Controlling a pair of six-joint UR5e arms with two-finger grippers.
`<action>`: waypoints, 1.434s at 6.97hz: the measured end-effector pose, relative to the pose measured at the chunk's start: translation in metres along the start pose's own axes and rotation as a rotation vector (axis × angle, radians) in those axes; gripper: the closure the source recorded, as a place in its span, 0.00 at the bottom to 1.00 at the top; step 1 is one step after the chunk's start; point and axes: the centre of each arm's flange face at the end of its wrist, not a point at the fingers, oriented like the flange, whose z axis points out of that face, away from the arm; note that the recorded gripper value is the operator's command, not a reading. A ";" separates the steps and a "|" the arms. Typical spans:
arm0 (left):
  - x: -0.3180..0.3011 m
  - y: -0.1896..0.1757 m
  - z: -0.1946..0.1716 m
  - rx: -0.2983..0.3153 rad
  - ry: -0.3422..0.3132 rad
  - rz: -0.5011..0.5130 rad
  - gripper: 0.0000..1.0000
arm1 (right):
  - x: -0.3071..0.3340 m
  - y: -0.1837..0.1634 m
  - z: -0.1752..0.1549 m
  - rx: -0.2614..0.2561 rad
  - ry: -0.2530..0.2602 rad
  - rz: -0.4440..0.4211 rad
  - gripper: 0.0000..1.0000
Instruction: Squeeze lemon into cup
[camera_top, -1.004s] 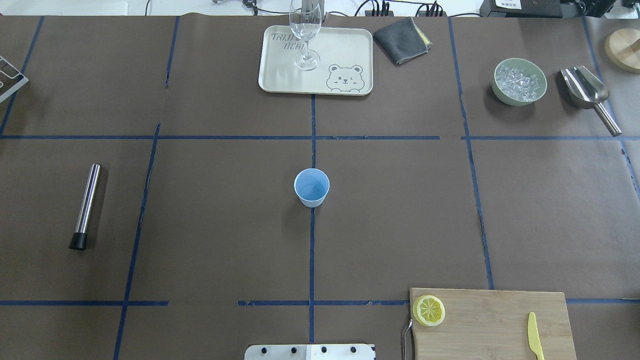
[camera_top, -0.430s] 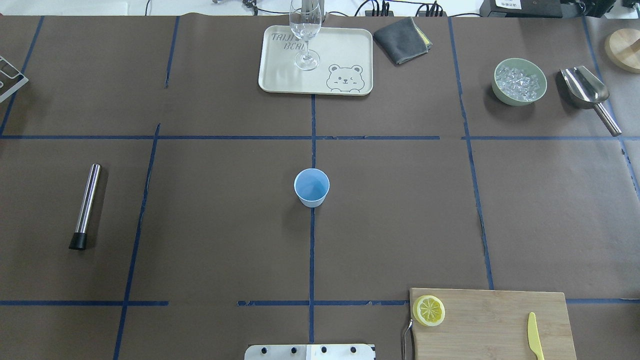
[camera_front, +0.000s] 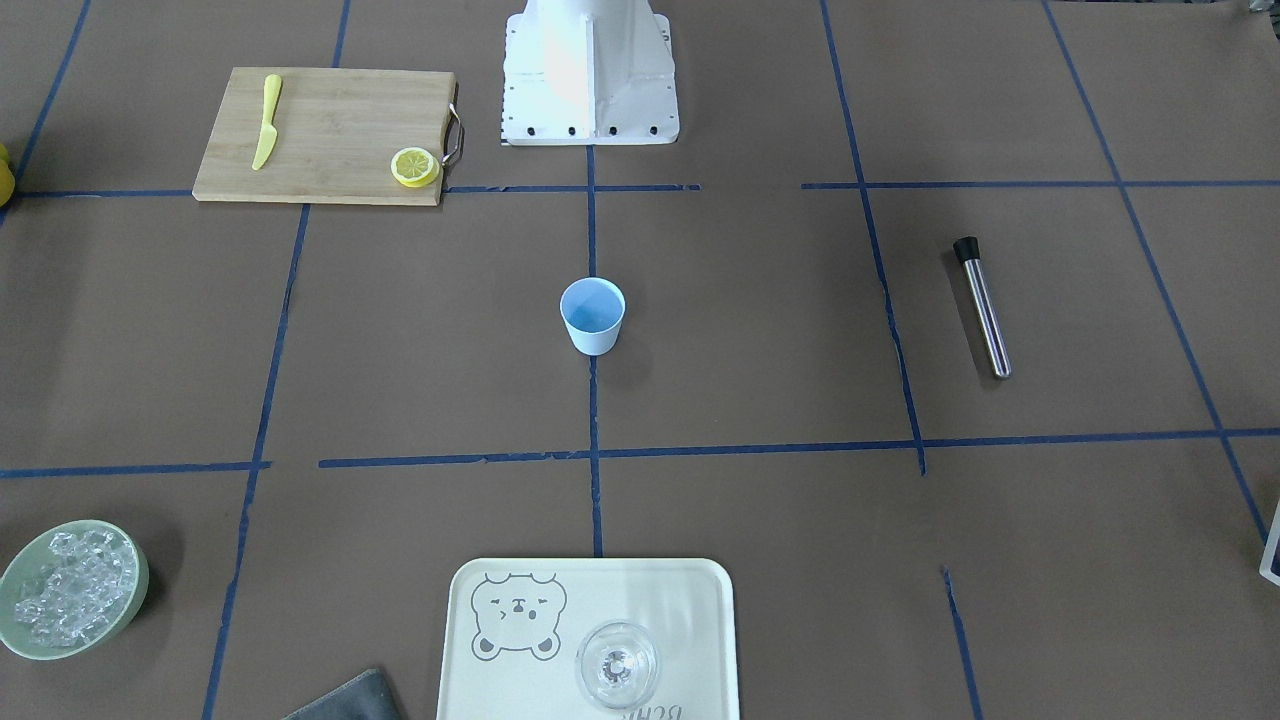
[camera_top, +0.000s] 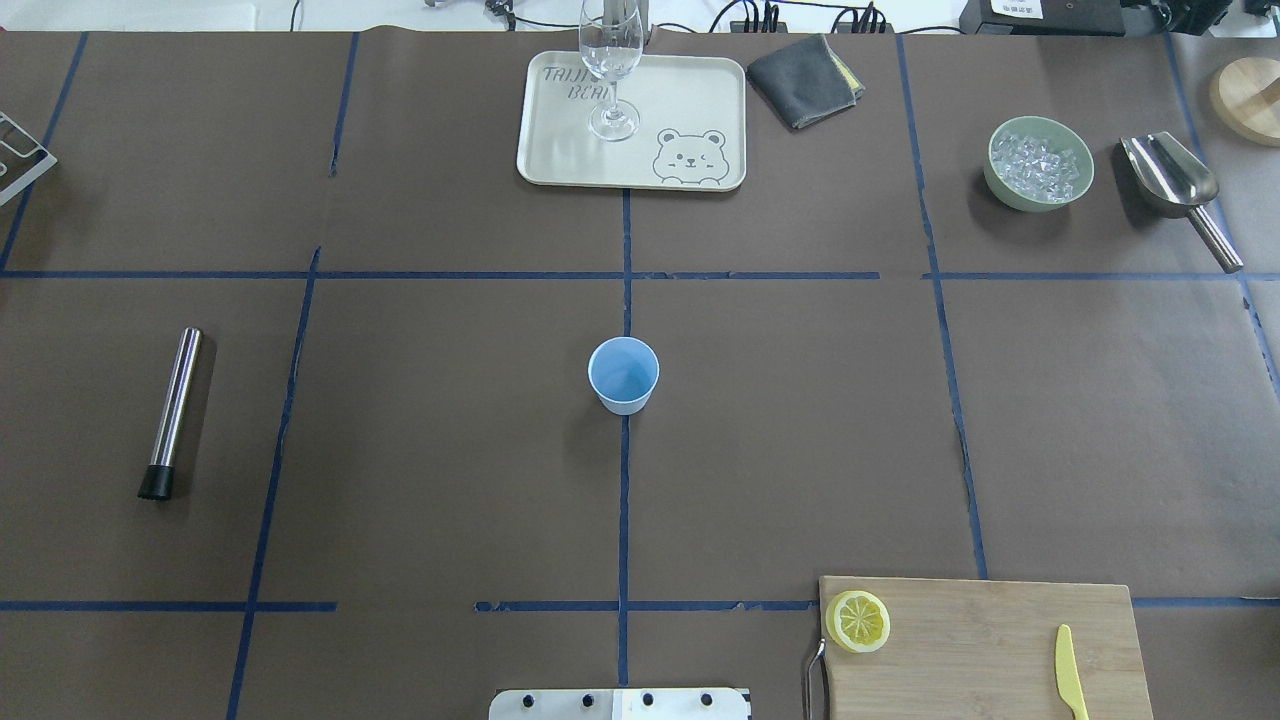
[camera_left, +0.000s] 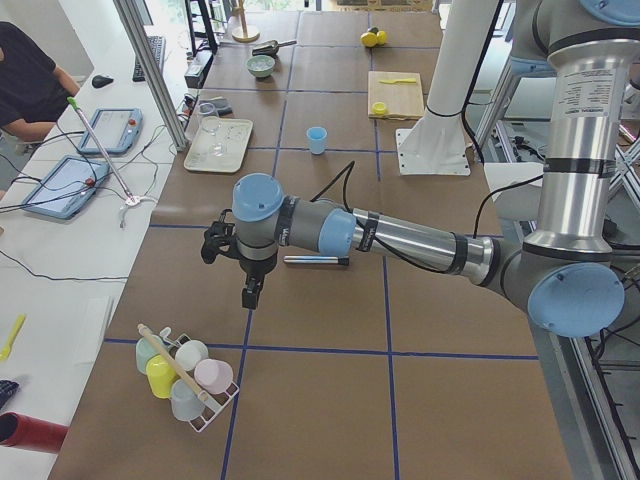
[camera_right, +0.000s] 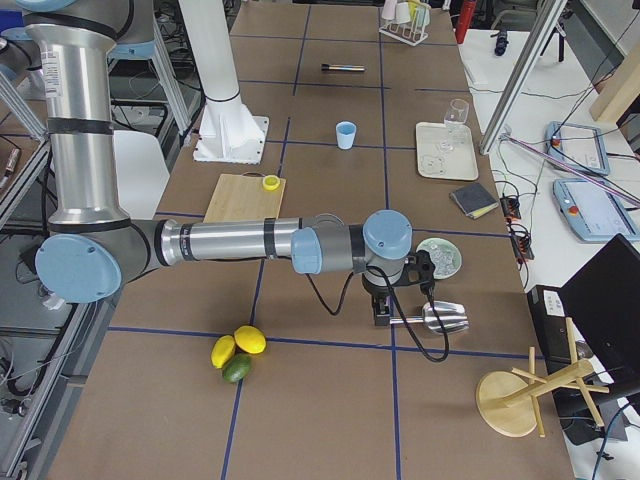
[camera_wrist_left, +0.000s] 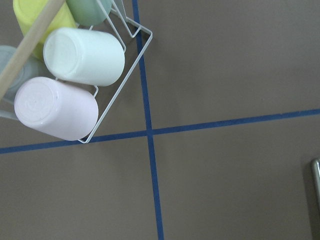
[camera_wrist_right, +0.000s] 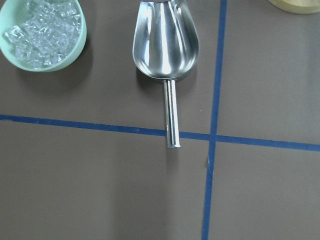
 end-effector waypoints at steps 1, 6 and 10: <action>0.014 -0.009 0.000 0.003 0.007 0.018 0.00 | -0.028 -0.007 0.012 0.015 -0.014 0.008 0.00; 0.087 -0.032 0.009 0.001 0.037 0.040 0.00 | -0.247 0.036 0.032 0.082 -0.041 0.223 0.00; 0.138 -0.043 0.036 -0.005 0.077 0.031 0.00 | -0.376 0.137 0.048 0.053 -0.067 0.310 0.00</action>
